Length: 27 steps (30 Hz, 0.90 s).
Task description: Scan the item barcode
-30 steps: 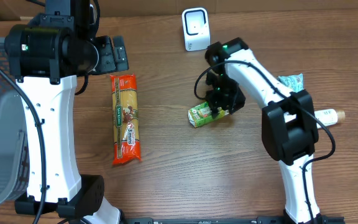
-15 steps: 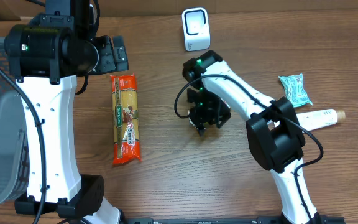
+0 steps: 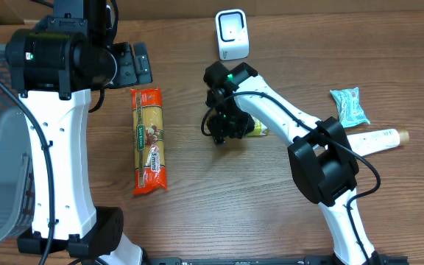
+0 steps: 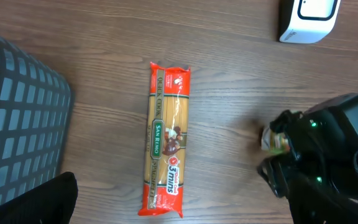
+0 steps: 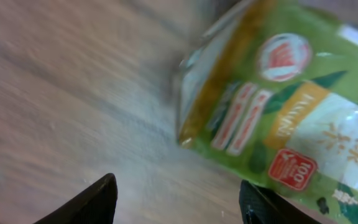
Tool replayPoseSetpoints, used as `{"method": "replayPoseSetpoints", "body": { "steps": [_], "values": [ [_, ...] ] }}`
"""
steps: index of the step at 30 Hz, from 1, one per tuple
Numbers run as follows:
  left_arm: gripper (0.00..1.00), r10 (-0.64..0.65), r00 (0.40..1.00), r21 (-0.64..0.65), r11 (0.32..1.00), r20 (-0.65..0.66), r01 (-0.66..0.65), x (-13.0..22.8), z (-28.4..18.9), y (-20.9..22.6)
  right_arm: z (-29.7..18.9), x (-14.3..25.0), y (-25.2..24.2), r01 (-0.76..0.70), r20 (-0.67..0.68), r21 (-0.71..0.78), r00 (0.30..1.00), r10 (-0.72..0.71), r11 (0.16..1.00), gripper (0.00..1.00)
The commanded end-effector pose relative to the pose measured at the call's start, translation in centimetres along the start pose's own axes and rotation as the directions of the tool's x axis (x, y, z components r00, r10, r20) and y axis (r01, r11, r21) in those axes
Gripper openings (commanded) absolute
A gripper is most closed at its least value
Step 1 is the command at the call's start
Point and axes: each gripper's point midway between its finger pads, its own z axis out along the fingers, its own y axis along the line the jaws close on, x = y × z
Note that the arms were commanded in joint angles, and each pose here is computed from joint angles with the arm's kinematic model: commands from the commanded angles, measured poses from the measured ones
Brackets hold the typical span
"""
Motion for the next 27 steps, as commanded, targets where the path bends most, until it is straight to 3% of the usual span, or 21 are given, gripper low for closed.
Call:
{"method": "replayPoseSetpoints", "body": {
  "steps": [1,7,12,17,20,23,27],
  "values": [
    [1.0,0.018,1.0,-0.01,1.0,-0.001,-0.018,-0.1,0.1,0.2,-0.4,-2.0,-0.1,-0.073,0.088,0.009,0.994,0.071,0.997,0.64],
    [1.0,0.018,1.0,-0.01,1.0,-0.001,-0.018,-0.1,0.1,0.2,-1.5,-1.8,0.9,-0.015,0.081,-0.036,0.997,0.018,0.999,0.64],
    [1.0,0.018,1.0,-0.01,1.0,-0.001,-0.018,-0.1,0.1,0.2,-6.5,-1.7,0.7,0.073,0.128,-0.039,0.989,-0.067,0.997,0.73],
    [1.0,0.018,1.0,-0.01,1.0,-0.001,-0.018,-0.1,0.1,0.2,-11.0,-1.9,-2.9,0.13,0.198,-0.016,0.972,-0.125,0.991,0.75],
    [1.0,0.018,1.0,-0.01,1.0,-0.001,-0.018,-0.1,0.1,0.2,-11.2,-1.3,-5.9,0.172,0.175,-0.005,0.97,-0.168,0.985,0.79],
    [1.0,0.018,1.0,-0.01,1.0,-0.001,-0.018,-0.1,0.1,0.2,-10.0,-0.9,-8.5,0.217,0.15,-0.002,0.965,-0.214,0.976,0.89],
    [1.0,0.018,1.0,-0.01,1.0,-0.001,-0.018,-0.1,0.1,0.2,-7.2,-0.8,-10.7,0.258,0.129,-0.002,0.958,-0.255,0.966,0.9]
  ]
}}
